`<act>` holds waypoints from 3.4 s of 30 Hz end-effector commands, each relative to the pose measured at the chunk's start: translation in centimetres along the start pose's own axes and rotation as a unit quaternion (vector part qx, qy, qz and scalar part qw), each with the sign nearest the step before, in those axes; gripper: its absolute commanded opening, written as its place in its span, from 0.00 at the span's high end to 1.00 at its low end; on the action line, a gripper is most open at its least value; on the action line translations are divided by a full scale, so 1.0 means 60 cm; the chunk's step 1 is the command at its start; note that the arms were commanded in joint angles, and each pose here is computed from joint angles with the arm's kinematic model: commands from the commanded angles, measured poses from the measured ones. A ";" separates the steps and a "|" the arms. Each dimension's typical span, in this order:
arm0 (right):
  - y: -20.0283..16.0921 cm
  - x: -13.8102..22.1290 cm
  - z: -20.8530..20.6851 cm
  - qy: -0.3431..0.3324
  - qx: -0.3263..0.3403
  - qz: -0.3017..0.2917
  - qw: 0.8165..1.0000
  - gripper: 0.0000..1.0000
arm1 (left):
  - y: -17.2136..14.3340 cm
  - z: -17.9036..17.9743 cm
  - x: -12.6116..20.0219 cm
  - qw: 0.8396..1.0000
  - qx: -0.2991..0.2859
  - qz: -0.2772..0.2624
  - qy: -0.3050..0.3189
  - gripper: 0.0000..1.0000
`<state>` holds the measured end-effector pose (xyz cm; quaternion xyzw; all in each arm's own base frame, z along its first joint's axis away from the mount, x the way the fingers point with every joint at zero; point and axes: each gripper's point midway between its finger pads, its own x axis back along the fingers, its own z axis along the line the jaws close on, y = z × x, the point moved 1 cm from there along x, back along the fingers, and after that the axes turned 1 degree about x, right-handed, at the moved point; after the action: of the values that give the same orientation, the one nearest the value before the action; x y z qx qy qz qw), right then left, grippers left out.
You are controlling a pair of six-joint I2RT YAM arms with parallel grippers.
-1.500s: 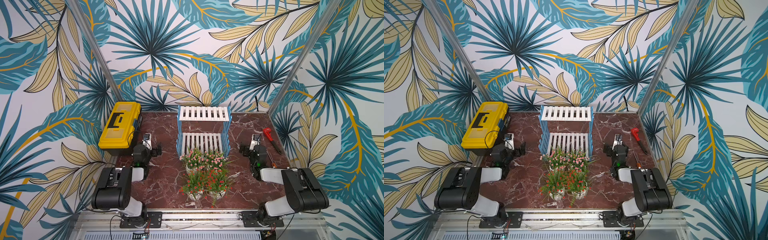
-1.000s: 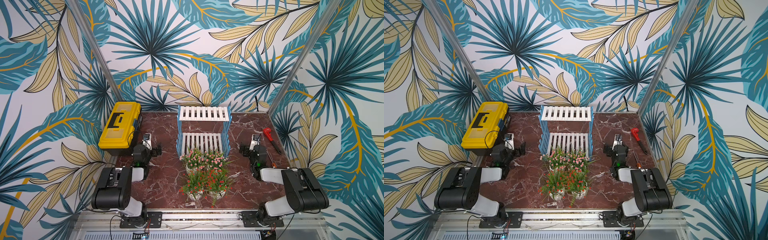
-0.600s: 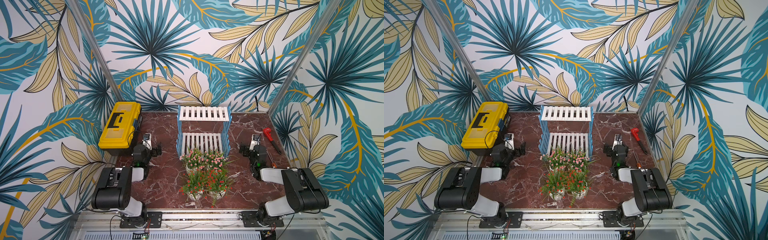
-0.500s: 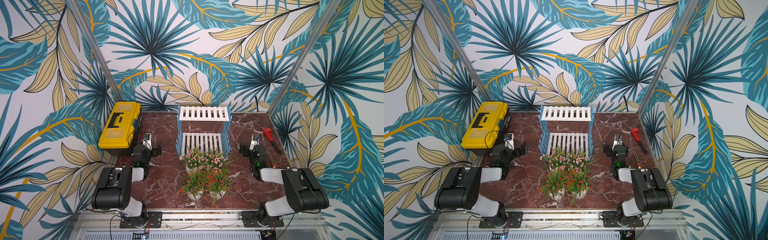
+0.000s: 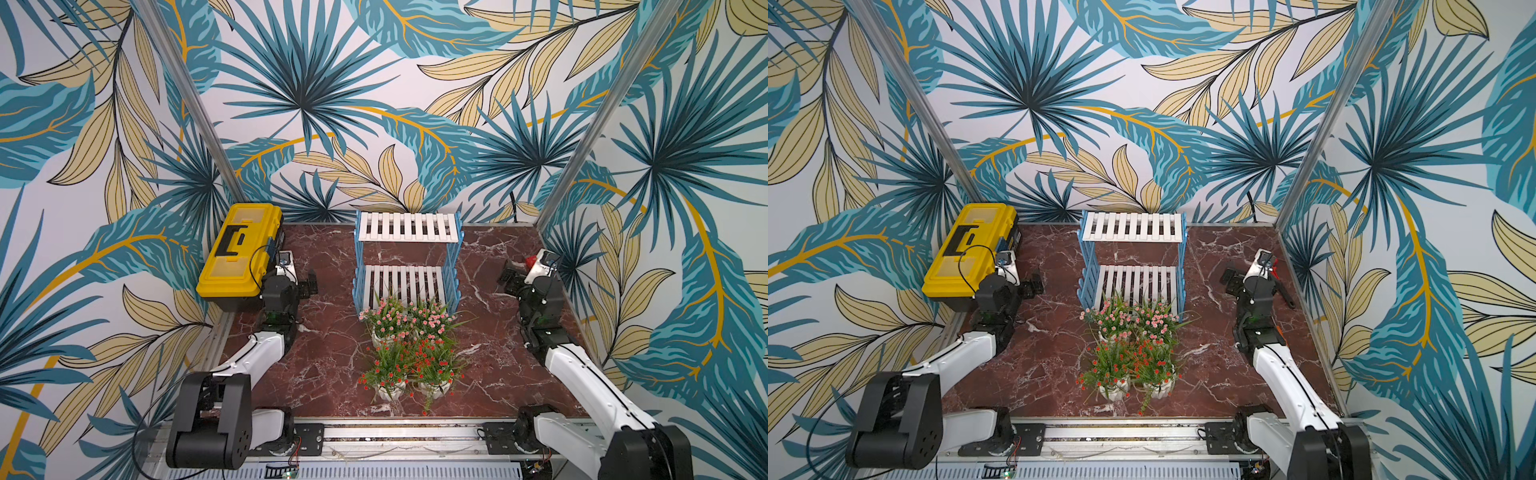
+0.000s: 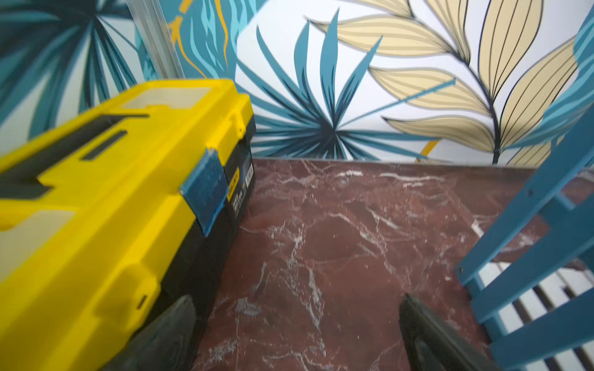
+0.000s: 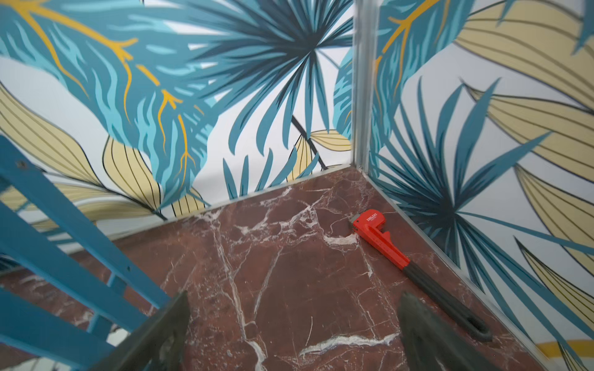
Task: Place the baby's breath potted plants on the rack by color
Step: Pick up the baby's breath potted plant from the center of the board.
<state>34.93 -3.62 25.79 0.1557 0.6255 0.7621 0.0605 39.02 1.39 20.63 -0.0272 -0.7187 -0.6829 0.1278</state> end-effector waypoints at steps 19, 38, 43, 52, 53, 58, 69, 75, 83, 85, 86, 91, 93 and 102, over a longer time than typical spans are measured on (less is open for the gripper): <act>-0.128 0.188 0.139 0.170 0.062 0.253 0.950 0.03 | -0.055 -0.106 0.116 0.968 0.073 0.240 -0.003 0.01; -0.212 0.391 0.189 0.263 0.181 0.303 0.898 0.08 | -0.094 -0.109 0.130 0.962 0.086 0.259 0.004 0.01; -0.229 0.442 0.184 0.282 0.213 0.297 0.887 0.08 | -0.074 -0.103 0.134 0.968 0.076 0.240 0.006 0.01; -0.284 0.530 0.214 0.331 0.266 0.313 0.849 0.08 | -0.068 -0.106 0.138 0.968 0.087 0.236 -0.003 0.00; -0.293 0.536 0.212 0.335 0.263 0.318 0.847 0.08 | -0.070 -0.107 0.138 0.967 0.088 0.238 -0.004 0.01; -0.351 0.540 0.184 0.332 0.226 0.369 0.839 0.07 | -0.082 -0.111 0.138 0.964 0.088 0.250 -0.009 0.01; -0.377 0.514 0.188 0.315 0.263 0.312 0.857 0.02 | -0.088 -0.116 0.129 0.962 0.085 0.259 -0.009 0.01; -0.378 0.479 0.186 0.327 0.219 0.298 0.870 0.02 | -0.080 -0.118 0.135 0.963 0.094 0.253 -0.015 0.01; -0.393 0.447 0.210 0.326 0.240 0.286 0.869 0.01 | -0.065 -0.122 0.137 0.964 0.102 0.245 -0.024 0.01; -0.397 0.438 0.213 0.320 0.231 0.285 0.874 0.01 | -0.061 -0.123 0.138 0.964 0.103 0.243 -0.026 0.00; -0.400 0.432 0.214 0.318 0.222 0.285 0.877 0.01 | -0.060 -0.124 0.139 0.964 0.104 0.243 -0.028 0.01; -0.414 0.422 0.221 0.331 0.195 0.287 0.877 0.01 | -0.052 -0.127 0.141 0.964 0.108 0.239 -0.033 0.01; -0.421 0.417 0.221 0.327 0.211 0.284 0.876 0.01 | -0.049 -0.127 0.140 0.965 0.110 0.238 -0.034 0.01; -0.439 0.405 0.249 0.326 0.222 0.273 0.878 0.01 | -0.046 -0.126 0.143 0.964 0.110 0.240 -0.033 0.01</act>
<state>13.64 21.93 6.31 0.0902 0.7050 0.5839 -0.3924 31.11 -7.34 18.32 -0.2155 -0.7563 -0.5497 0.2818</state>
